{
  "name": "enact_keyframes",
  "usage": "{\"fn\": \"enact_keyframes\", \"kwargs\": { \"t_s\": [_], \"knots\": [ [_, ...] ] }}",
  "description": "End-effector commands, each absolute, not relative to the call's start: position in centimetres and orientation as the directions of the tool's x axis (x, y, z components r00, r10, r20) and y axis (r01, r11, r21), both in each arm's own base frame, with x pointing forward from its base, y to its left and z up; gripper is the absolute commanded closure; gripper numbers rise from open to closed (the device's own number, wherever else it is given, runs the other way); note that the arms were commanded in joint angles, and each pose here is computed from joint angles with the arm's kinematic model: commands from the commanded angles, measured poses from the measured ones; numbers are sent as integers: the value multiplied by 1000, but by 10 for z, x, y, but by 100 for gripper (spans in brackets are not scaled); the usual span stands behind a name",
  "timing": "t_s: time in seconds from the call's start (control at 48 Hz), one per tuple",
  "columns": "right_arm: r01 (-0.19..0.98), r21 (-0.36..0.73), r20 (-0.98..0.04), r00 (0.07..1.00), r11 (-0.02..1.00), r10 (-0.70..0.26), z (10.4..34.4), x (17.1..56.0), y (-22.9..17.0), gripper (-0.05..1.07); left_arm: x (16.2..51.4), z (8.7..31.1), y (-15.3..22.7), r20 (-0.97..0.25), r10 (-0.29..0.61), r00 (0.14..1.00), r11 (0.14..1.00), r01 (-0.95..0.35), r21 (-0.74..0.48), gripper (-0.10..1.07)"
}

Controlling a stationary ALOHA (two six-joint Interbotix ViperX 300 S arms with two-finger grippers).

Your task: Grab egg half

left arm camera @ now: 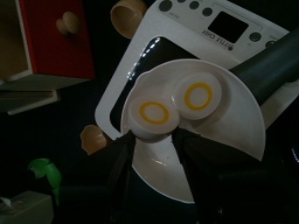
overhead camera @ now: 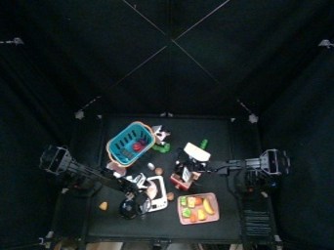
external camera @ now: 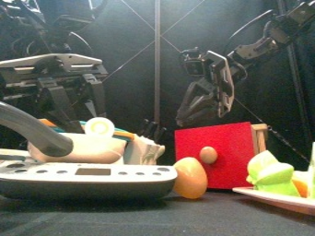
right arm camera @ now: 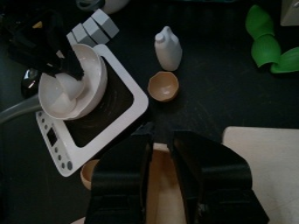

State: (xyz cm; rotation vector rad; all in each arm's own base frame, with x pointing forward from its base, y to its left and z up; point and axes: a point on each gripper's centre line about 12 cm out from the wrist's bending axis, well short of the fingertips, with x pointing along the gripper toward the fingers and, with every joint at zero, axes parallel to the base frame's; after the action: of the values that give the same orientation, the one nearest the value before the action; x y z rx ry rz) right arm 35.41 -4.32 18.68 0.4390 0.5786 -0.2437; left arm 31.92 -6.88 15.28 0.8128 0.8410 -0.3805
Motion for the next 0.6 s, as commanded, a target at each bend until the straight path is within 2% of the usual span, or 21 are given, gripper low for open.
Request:
{"fn": "enact_keyframes", "kwargs": {
  "t_s": [0.0, 0.125, 0.375, 0.583],
  "knots": [
    [335, 339, -540, 834, 879, -109, 200, 358, -47, 41, 323, 163, -71, -758, -5, 653, 652, 576, 492, 21],
    [329, 338, -527, 842, 882, -112, 206, 357, -47, 41, 324, 169, -71, -752, -2, 659, 660, 565, 494, 21],
    [296, 303, -456, 879, 906, -135, 234, 344, -53, 41, 323, 190, -70, -712, -18, 702, 688, 525, 501, 21],
    [301, 264, -428, 888, 916, -169, 239, 322, -62, 41, 337, 209, -75, -646, -73, 760, 724, 486, 490, 21]
  ]
}}
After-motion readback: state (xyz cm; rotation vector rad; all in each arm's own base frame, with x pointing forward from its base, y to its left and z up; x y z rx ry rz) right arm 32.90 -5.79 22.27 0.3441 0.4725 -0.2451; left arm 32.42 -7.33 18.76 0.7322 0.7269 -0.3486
